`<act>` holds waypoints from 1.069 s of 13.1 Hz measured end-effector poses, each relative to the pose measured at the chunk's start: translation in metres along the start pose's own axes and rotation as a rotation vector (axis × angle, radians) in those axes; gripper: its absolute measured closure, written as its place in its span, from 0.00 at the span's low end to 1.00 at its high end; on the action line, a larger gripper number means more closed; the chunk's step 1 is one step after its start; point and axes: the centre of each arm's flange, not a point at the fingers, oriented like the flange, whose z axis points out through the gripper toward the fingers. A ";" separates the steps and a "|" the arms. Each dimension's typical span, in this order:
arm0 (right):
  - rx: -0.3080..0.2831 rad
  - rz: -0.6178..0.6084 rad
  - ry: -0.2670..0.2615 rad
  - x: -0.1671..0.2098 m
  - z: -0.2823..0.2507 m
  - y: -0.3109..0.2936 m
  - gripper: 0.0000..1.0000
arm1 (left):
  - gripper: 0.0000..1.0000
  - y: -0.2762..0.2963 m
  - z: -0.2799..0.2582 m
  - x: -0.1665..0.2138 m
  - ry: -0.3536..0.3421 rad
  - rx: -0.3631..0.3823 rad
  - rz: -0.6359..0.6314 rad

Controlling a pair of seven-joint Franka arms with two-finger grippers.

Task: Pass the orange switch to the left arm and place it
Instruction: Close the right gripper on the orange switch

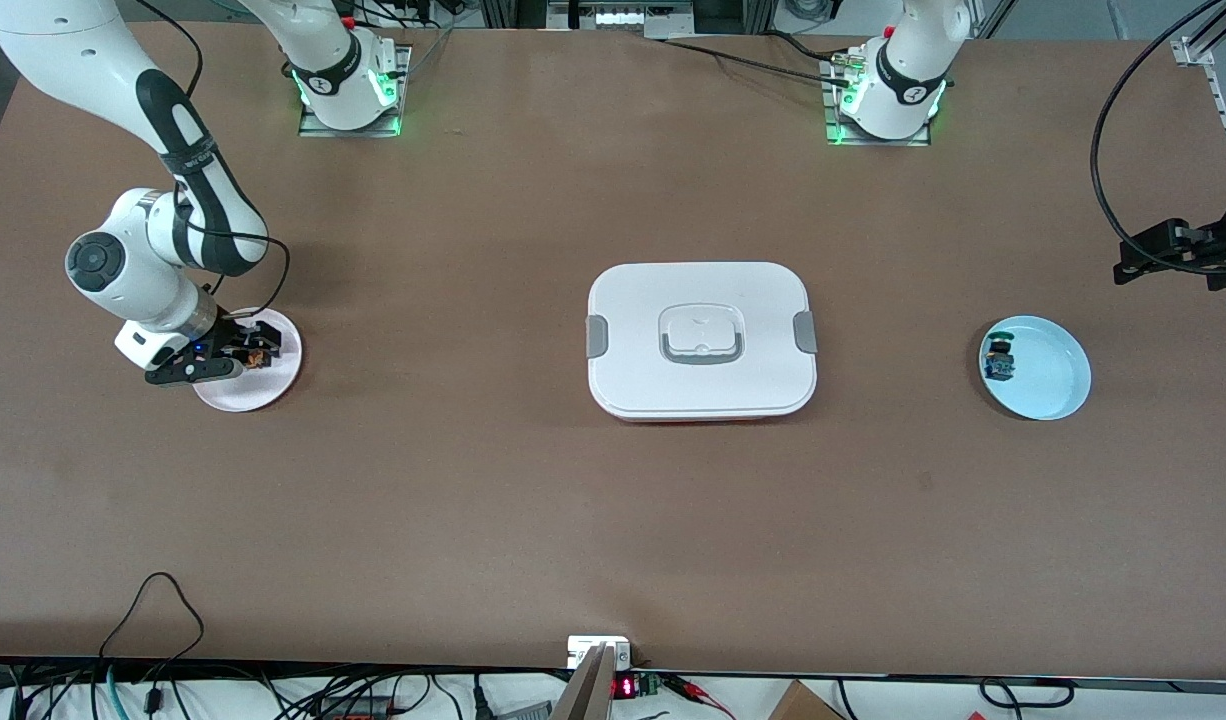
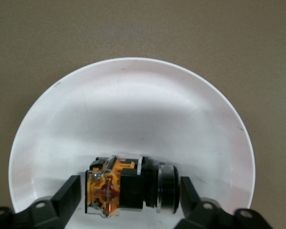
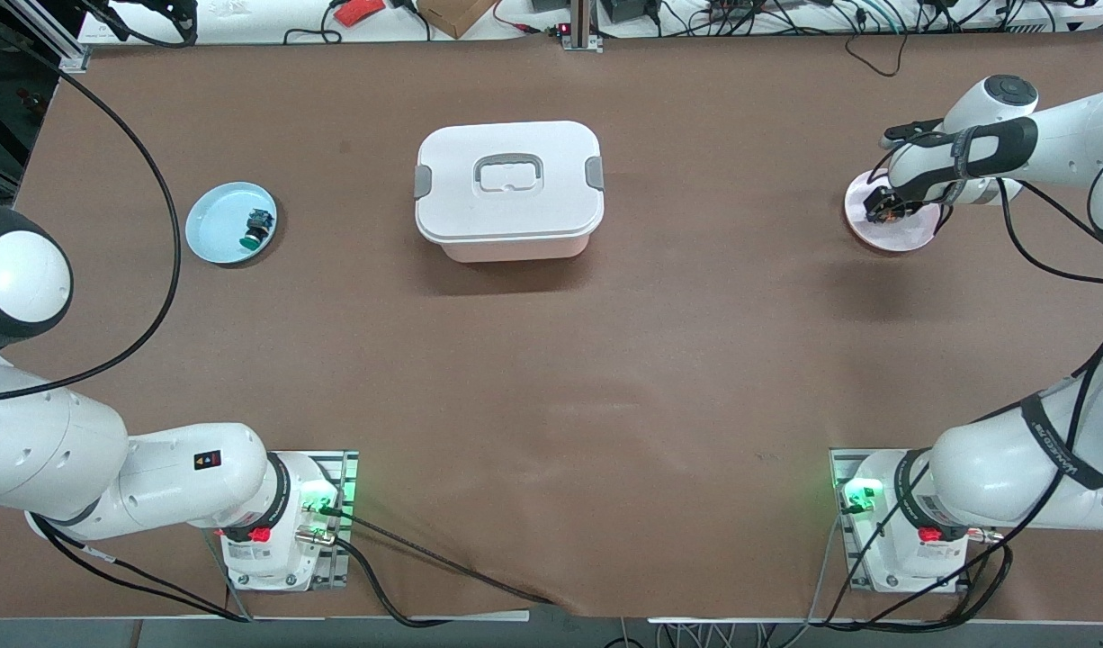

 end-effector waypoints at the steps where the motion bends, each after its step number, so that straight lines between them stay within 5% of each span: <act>1: 0.001 -0.010 -0.003 0.000 -0.001 0.000 0.28 | 0.00 0.000 0.000 0.000 0.000 0.000 0.000; 4: 0.005 -0.075 -0.015 0.002 -0.004 0.000 0.28 | 0.00 0.000 0.000 0.000 0.000 0.000 0.000; 10: 0.062 -0.101 -0.175 0.028 -0.069 0.004 0.28 | 0.00 0.000 0.000 0.000 0.000 0.000 0.000; 14: 0.052 -0.167 -0.140 0.051 -0.117 -0.017 0.28 | 0.00 0.000 0.000 0.000 0.000 0.000 0.000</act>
